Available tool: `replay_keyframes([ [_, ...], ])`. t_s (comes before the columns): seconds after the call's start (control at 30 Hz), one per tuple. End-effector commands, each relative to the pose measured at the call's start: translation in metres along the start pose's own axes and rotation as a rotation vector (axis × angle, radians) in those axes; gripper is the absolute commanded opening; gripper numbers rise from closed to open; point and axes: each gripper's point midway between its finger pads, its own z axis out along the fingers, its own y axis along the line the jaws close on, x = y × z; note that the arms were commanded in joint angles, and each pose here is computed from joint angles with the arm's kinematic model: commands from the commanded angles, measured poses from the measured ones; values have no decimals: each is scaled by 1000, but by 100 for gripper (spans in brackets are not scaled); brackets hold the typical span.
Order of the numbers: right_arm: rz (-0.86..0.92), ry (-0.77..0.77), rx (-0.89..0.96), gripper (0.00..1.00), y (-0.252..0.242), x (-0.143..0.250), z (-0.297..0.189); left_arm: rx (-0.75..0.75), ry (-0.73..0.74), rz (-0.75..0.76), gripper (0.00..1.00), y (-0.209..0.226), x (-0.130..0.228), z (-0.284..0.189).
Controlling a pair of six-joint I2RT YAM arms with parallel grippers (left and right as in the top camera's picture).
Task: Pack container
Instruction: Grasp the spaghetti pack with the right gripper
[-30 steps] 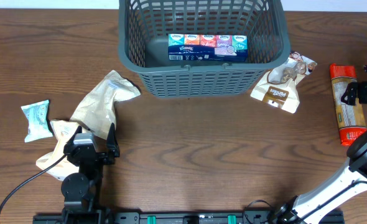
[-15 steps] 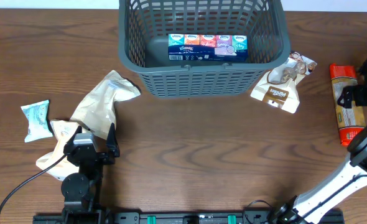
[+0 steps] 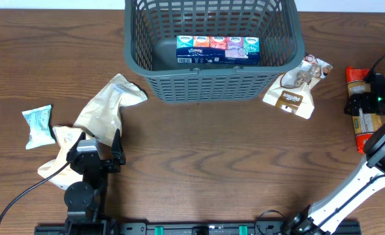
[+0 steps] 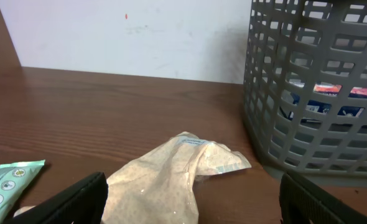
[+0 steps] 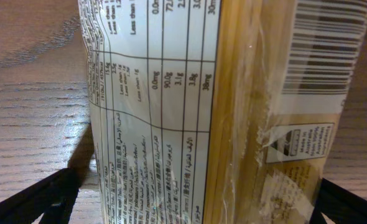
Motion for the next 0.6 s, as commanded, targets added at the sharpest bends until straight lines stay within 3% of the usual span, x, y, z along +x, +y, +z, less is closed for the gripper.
replay_keyframes([
  [0.0,-4,18,-39,93,12,-1,17,-14,11,-21,81,2,7,1],
  [0.1,-3,-9,-75,81,18,-6,17,-15,10,-21,81,2,7,1],
  [0.4,15,-61,-136,64,28,-15,15,-13,-4,-22,81,2,3,1],
  [0.57,31,-59,-137,49,28,-15,15,-13,-8,-22,81,2,2,1],
])
